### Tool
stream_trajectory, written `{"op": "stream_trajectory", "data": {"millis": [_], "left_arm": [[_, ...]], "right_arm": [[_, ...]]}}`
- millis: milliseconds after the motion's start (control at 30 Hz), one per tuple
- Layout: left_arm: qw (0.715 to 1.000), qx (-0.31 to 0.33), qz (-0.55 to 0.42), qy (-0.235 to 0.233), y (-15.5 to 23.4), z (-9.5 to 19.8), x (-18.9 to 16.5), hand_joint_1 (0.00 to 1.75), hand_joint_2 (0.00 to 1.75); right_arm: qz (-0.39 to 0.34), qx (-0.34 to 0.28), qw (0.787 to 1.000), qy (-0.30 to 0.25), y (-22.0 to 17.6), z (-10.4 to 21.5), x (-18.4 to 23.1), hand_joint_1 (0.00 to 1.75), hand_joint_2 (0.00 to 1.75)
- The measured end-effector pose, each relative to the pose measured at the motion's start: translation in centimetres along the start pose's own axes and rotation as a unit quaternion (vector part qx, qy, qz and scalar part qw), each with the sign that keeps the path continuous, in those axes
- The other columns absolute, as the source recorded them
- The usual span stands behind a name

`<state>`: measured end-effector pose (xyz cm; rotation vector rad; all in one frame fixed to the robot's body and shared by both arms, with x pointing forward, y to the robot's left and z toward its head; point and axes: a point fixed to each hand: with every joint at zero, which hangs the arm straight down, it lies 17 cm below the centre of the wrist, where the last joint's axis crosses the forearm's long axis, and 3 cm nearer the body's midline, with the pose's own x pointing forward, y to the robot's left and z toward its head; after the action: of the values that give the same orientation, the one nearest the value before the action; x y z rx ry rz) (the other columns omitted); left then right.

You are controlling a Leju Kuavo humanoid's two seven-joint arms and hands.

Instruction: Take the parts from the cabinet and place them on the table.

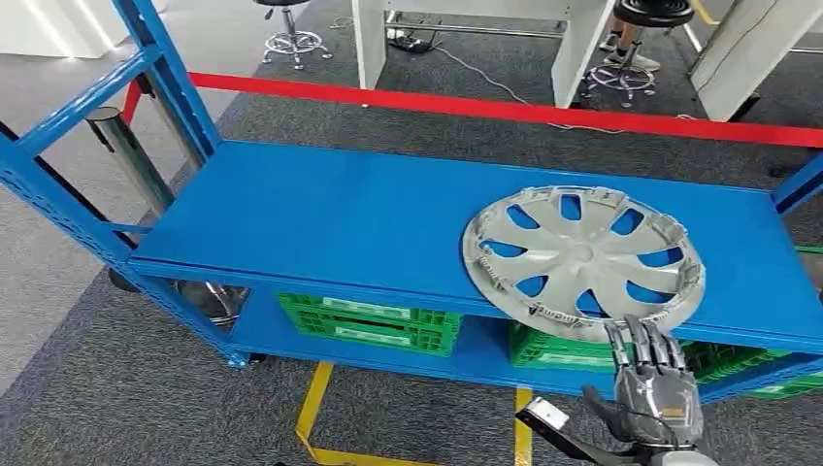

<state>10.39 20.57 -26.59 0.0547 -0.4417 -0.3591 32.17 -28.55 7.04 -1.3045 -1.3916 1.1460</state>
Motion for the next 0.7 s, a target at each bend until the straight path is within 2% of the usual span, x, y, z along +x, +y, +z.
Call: {"op": "stream_trajectory", "data": {"millis": [333,700], "left_arm": [[1.0,0.001,-0.001,0.001,0.2,0.0,-0.2,0.0,0.0],[1.0,0.002,0.005,0.004,0.4,0.0,-0.4,0.0,0.0]], "right_arm": [[0.009,0.01,1.0,-0.002,0.9,-0.4,-0.2,0.0,1.75],[0.034,0.008,0.999,0.009,1.0,-3.1,-2.4,0.0,1.75]]}}
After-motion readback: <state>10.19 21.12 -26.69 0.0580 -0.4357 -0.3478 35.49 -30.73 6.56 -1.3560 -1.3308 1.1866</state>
